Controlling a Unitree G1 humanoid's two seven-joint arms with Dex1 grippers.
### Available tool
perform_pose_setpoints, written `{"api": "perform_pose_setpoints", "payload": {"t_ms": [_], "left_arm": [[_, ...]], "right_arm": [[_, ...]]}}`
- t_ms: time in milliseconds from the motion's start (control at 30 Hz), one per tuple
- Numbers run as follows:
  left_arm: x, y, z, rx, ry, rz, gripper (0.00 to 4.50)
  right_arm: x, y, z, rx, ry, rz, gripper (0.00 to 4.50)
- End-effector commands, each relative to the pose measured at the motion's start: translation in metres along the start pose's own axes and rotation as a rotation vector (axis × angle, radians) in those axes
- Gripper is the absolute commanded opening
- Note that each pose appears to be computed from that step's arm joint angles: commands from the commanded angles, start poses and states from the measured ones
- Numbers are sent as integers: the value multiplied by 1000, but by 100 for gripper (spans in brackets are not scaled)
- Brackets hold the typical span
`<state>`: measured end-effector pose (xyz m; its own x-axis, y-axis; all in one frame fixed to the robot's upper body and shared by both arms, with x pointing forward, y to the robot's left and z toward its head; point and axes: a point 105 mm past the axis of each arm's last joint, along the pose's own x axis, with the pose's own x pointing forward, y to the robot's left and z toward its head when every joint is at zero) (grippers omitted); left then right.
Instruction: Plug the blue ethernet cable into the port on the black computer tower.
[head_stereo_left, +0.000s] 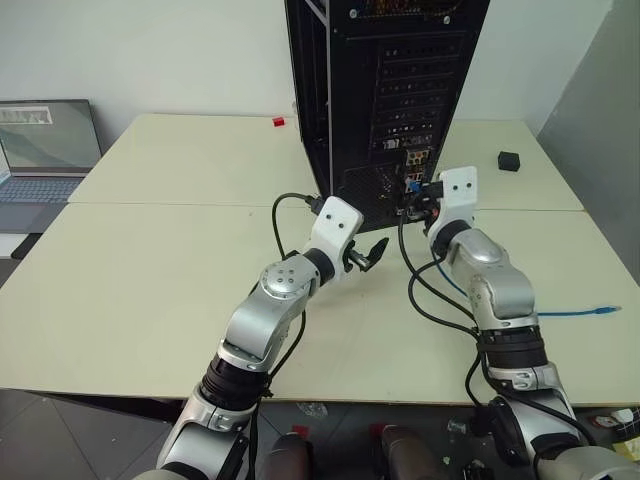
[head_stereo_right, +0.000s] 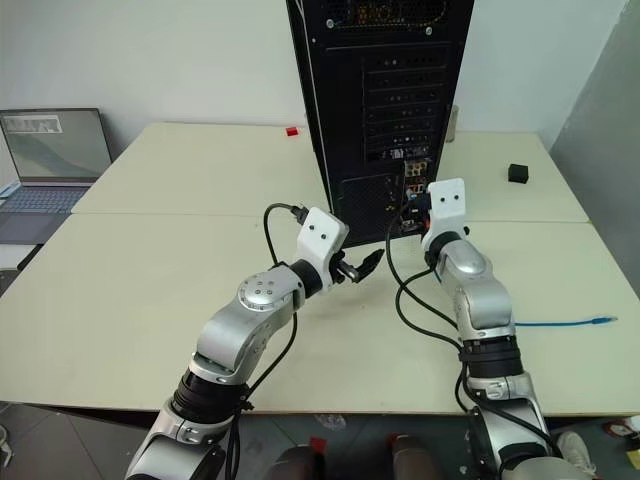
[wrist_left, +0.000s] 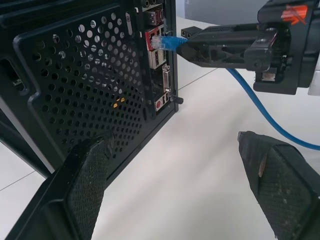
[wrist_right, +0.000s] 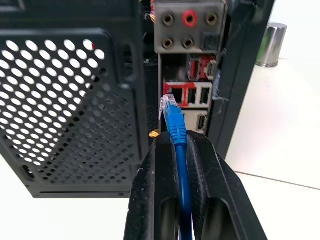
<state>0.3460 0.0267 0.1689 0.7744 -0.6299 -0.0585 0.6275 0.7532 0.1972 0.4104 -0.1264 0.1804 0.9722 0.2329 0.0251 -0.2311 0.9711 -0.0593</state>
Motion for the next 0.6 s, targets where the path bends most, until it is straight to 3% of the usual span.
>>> {"api": "perform_pose_setpoints", "payload": {"t_ms": [33, 600], "left_arm": [[-3, 5, 16, 16, -65, 13, 420], [-2, 6, 17, 18, -70, 18, 420]], "right_arm": [[2, -5, 23, 7, -86, -19, 0], [6, -2, 27, 13, -94, 4, 0]]}}
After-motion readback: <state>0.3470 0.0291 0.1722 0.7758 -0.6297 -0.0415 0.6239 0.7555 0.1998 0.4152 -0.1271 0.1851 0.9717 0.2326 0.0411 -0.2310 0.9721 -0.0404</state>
